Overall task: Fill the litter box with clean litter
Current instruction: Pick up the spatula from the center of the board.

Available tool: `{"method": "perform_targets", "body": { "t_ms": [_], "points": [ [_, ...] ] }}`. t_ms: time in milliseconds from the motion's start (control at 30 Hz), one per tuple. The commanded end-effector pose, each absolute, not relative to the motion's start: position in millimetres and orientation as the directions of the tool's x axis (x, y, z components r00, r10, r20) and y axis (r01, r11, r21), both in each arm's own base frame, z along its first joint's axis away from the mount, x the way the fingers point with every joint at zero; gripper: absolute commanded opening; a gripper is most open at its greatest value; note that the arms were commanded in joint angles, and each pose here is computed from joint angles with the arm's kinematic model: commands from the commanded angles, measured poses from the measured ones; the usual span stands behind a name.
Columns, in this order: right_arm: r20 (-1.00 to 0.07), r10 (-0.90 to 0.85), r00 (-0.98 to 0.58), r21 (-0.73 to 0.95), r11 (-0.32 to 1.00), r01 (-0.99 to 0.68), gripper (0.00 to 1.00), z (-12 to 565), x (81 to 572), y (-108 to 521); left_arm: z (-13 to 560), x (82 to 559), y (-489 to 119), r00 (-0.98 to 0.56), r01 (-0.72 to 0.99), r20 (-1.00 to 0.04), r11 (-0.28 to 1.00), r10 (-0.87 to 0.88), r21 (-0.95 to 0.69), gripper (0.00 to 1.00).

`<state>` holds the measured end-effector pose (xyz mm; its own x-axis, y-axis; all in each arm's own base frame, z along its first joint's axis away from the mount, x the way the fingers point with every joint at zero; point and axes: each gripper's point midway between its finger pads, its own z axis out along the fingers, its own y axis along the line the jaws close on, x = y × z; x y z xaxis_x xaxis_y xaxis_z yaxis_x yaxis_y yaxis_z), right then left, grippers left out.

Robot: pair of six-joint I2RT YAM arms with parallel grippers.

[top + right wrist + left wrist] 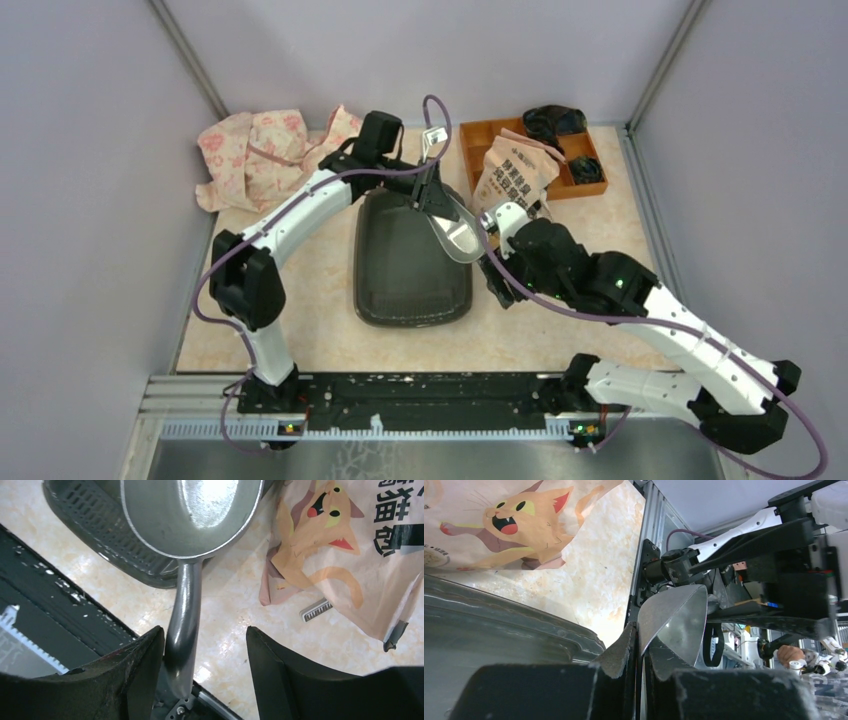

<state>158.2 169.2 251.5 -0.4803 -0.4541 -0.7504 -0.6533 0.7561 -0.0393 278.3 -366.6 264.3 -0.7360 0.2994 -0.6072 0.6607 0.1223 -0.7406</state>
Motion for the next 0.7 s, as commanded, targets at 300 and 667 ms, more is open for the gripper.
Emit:
{"method": "perform_targets", "body": {
  "t_ms": [300, 667],
  "points": [
    [-0.845, -0.366, -0.389, -0.065, 0.793, -0.606, 0.44, 258, 195, 198, 282, 274, -368, -0.729, 0.660, -0.621, 0.054, 0.289, -0.750, 0.13],
    [-0.819, -0.384, -0.427, -0.061, 0.797, -0.601, 0.00, 258, 192, 196, 283, 277, -370, -0.712, 0.681, -0.642, 0.057, 0.283, -0.730, 0.34]
  ]
}}
